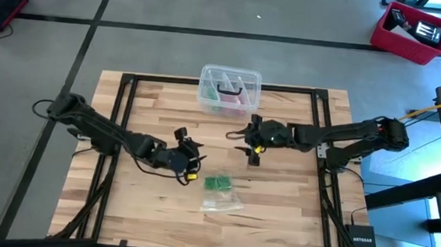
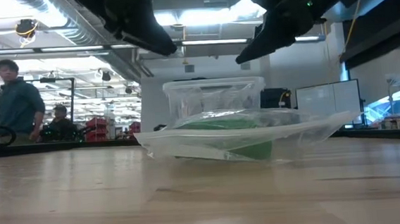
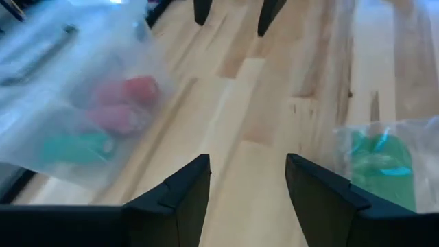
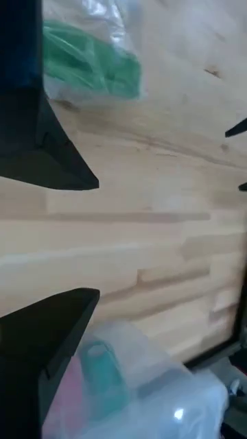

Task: Roll bandage
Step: Open the transparent bin

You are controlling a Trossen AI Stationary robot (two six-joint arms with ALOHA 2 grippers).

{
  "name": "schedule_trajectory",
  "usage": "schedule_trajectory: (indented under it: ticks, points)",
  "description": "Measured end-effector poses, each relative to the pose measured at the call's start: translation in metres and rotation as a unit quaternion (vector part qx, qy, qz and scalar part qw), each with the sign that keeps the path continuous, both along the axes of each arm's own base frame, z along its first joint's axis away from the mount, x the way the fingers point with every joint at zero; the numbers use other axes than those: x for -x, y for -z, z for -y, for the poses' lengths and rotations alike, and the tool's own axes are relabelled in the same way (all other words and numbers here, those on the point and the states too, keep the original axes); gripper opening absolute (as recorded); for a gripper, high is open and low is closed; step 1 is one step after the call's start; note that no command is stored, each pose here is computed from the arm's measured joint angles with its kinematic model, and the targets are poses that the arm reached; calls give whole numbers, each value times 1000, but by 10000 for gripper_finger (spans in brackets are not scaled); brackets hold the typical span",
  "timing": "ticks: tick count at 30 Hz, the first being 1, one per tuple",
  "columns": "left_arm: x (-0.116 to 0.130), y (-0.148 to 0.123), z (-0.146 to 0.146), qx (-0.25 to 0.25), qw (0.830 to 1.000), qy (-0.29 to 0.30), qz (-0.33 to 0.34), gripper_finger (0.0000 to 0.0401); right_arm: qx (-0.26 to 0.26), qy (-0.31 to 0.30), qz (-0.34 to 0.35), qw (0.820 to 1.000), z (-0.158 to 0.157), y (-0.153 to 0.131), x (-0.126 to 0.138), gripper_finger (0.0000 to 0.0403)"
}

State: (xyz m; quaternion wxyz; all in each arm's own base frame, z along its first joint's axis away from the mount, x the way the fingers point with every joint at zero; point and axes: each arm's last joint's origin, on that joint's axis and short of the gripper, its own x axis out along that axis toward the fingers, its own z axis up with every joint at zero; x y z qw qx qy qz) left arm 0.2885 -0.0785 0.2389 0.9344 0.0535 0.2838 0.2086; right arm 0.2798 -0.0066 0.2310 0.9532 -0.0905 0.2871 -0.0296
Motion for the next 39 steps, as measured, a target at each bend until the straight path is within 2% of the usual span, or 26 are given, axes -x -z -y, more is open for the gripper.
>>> schedule_trajectory:
  ticks: [5,9,13,17,24,32,35,39]
  points:
    - [14,-18,-17,-8,1000,-9,17,182,-12,4,39,999,24,-14,6,248]
    - [39,-10,-39,0,999,-30,41,182,-22,-2,87,996,39,-27,9,248]
    - [66,-5,-62,30,992,-48,111,182,-14,7,118,993,50,-32,9,248]
    - [82,-3,-74,55,985,-44,156,182,4,24,137,990,61,-36,10,248]
    - [84,6,-75,89,981,-59,161,182,15,50,144,988,66,-38,11,248]
    - [83,7,-68,98,980,-48,165,182,27,53,158,986,67,-41,10,248]
    - [83,7,-68,98,980,-48,169,182,35,59,149,986,68,-46,9,248]
    - [82,7,-68,108,977,-55,175,182,19,41,113,993,77,-52,2,248]
